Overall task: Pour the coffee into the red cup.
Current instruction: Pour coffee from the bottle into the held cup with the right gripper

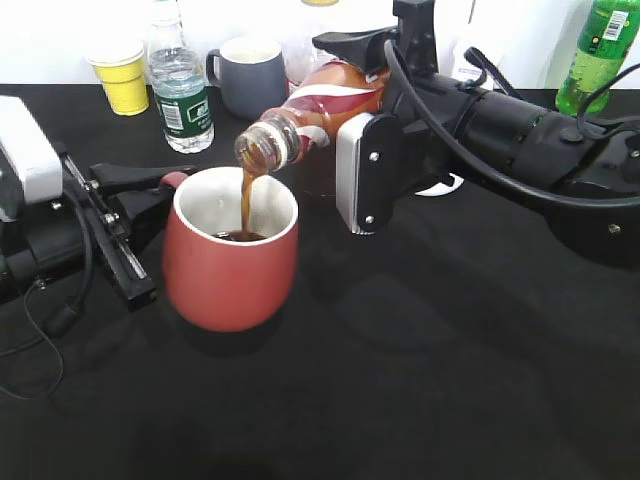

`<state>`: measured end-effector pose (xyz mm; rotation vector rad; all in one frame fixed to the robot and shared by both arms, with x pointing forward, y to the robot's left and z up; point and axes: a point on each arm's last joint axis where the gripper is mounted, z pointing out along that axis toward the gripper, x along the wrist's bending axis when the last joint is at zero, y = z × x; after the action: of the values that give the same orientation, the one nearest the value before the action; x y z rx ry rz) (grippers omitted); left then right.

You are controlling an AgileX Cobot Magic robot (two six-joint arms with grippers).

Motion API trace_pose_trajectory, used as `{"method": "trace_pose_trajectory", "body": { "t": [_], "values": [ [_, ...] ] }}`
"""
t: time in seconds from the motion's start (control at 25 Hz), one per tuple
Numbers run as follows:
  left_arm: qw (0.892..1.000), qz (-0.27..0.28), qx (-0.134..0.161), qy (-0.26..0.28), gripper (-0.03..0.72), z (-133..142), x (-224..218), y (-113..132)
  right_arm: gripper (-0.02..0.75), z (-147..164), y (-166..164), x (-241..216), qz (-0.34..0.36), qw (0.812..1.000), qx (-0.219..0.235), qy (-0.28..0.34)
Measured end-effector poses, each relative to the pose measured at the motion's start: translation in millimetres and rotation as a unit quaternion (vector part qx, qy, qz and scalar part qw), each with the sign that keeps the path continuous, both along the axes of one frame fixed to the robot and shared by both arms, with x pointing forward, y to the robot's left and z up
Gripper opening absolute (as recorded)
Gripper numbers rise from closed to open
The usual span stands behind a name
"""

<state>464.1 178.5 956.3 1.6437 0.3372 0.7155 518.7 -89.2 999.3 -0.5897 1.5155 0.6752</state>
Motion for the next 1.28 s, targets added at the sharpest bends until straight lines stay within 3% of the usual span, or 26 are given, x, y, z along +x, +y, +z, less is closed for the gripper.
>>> {"method": "trace_pose_trajectory", "body": {
  "t": [1.28],
  "values": [
    [1.000,0.000,0.004,-0.001,0.048,-0.5,0.0,0.1,0.529,0.1,0.0,0.0,0.001,1.000,-0.020,-0.022]
  ]
}}
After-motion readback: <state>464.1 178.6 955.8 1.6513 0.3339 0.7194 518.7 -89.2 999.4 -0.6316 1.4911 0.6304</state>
